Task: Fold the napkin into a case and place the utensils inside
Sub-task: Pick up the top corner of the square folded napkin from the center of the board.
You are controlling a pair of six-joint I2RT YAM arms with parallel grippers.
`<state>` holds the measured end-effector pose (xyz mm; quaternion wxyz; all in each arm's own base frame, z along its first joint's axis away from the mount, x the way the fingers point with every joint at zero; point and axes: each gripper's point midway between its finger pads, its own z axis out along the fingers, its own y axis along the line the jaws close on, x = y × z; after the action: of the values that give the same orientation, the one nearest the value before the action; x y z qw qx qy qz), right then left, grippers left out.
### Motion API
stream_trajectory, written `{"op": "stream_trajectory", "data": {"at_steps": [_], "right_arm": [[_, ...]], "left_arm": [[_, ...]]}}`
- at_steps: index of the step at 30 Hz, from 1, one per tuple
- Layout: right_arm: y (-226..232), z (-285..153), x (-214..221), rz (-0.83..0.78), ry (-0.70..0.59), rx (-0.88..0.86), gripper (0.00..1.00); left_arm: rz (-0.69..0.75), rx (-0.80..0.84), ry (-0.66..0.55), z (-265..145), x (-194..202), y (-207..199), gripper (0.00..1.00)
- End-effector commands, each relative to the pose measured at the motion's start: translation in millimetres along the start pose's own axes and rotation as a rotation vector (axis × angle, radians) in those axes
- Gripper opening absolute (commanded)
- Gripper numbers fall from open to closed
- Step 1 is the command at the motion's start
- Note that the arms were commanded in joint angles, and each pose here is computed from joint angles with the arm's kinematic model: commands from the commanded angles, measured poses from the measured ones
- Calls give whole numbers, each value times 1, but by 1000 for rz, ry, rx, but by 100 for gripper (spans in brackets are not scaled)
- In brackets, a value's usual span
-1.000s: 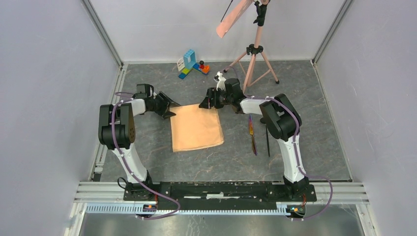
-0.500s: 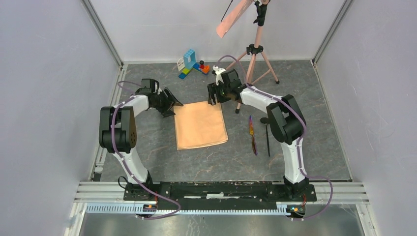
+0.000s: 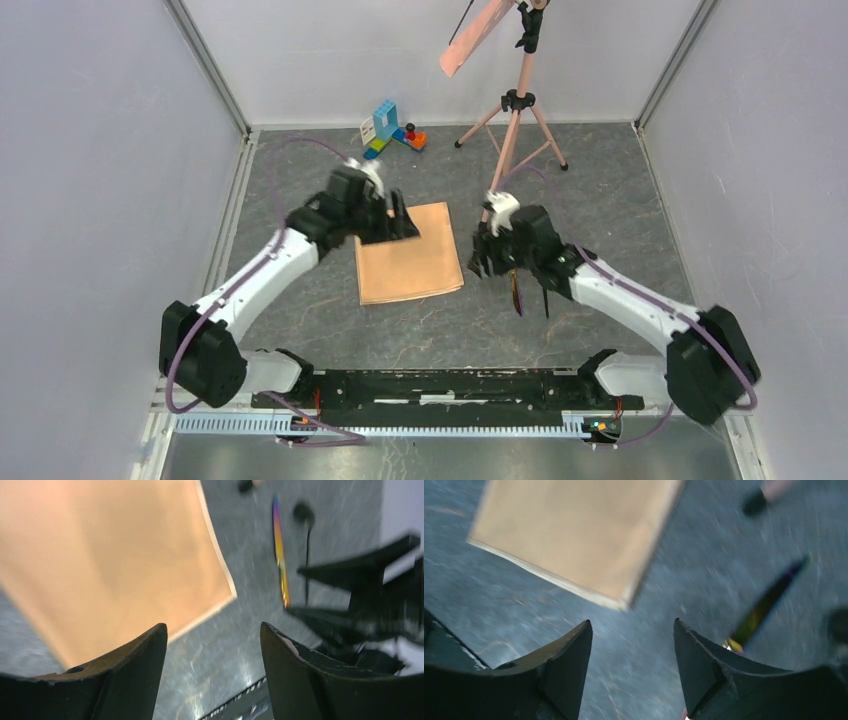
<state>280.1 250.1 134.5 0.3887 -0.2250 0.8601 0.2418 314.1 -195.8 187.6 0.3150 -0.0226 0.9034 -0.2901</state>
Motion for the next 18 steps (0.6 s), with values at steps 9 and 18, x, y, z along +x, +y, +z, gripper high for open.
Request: {"op": "stream_trajectory", "data": {"at_steps": [9, 18], "right_arm": [[-95, -60, 76, 153, -67, 268, 52], [-114, -78, 63, 102, -131, 328, 64]], "left_arm": [[434, -325, 223, 52, 138, -54, 70], [551, -494, 223, 106, 143, -70, 71]]}}
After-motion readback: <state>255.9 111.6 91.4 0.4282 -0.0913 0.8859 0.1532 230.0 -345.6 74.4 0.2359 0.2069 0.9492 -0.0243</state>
